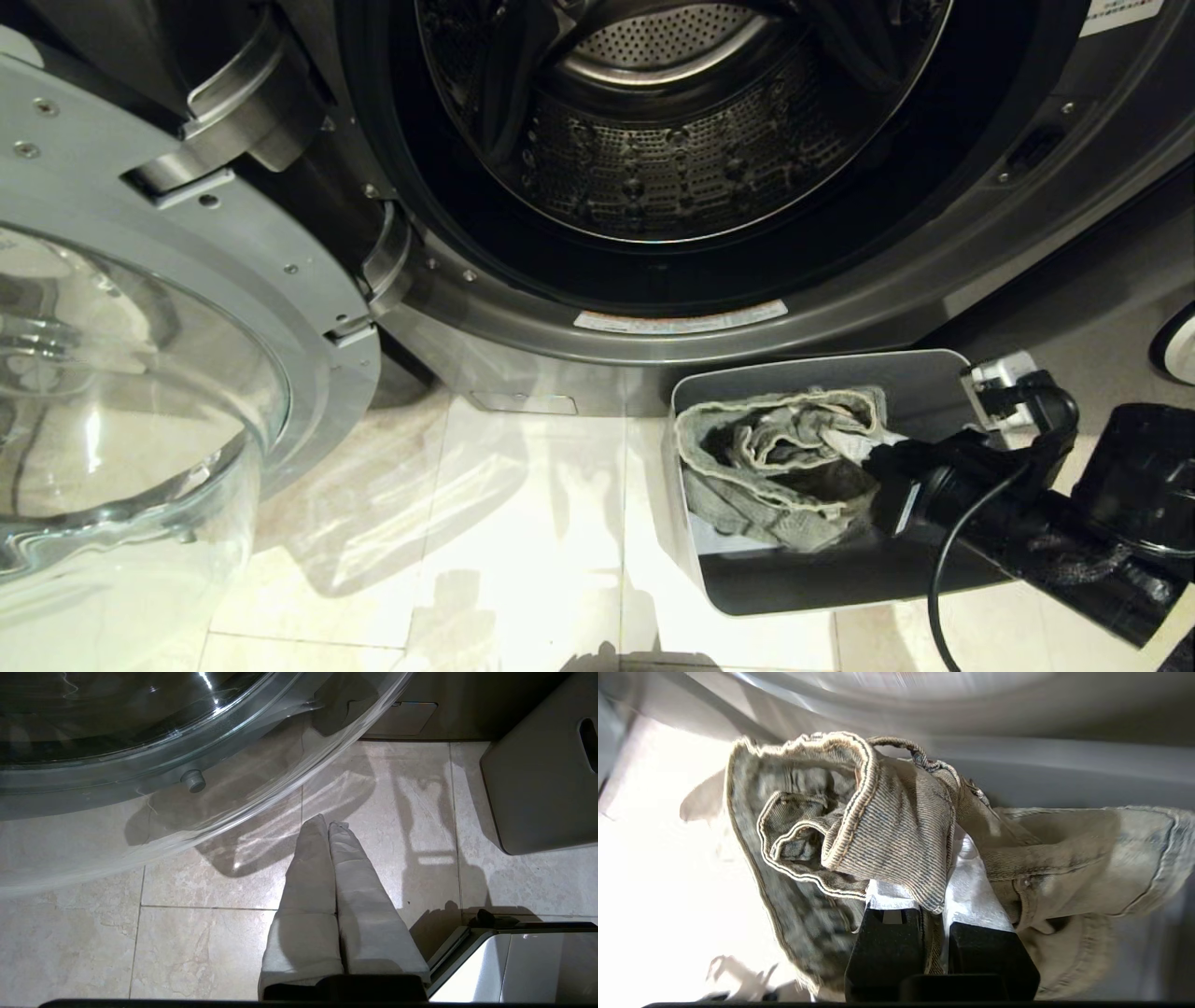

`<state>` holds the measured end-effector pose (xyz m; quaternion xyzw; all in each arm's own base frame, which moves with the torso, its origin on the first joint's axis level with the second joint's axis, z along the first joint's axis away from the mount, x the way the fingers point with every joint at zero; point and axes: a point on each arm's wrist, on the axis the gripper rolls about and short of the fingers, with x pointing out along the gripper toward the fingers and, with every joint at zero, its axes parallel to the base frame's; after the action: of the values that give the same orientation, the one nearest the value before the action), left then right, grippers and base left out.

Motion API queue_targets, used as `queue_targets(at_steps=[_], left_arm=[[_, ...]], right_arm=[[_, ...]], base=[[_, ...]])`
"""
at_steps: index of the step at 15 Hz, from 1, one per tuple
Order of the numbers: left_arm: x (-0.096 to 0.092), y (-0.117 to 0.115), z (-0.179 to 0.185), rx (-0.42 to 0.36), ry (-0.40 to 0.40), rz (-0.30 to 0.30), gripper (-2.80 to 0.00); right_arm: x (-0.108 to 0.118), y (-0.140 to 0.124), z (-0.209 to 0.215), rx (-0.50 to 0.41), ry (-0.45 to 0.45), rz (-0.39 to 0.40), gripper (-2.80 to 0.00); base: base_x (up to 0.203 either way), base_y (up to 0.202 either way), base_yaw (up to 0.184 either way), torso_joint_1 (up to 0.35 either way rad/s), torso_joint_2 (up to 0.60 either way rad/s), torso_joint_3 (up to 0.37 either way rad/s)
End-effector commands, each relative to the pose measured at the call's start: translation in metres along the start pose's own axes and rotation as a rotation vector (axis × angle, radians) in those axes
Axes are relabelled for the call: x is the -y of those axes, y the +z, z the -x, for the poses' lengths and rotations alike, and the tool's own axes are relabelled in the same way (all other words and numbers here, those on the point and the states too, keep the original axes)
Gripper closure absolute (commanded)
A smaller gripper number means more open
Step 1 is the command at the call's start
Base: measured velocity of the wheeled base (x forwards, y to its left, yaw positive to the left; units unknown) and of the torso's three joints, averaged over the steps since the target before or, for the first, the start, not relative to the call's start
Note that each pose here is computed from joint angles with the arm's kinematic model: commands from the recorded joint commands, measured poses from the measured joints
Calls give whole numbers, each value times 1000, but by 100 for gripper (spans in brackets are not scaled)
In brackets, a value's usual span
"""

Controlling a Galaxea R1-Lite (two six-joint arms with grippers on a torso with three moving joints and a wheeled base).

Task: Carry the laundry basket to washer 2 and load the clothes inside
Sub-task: Place the clothes into the washing machine

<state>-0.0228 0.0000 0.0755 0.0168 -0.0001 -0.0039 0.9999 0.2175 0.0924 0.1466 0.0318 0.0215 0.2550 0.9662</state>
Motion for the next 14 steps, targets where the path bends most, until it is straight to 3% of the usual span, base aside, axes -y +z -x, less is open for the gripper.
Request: queue_targets(at_steps=[1, 3, 11, 14], left_arm=[[0, 0, 0, 2, 0, -2, 0], [0, 0, 0, 2, 0, -2, 0], [0, 0, 0, 2, 0, 0, 0], [0, 0, 0, 2, 0, -2, 0]], right_arm=[[-9, 13, 4, 86, 33, 88, 0], [-13, 22, 1, 150, 44, 188, 0], [-29, 102, -51, 486, 72, 249, 0], [-41, 115, -71, 548, 93, 289, 0]], base=[[0, 0, 0, 0, 0, 0], [0, 0, 0, 0, 0, 0], [0, 0, 0, 0, 0, 0], [0, 0, 0, 0, 0, 0]])
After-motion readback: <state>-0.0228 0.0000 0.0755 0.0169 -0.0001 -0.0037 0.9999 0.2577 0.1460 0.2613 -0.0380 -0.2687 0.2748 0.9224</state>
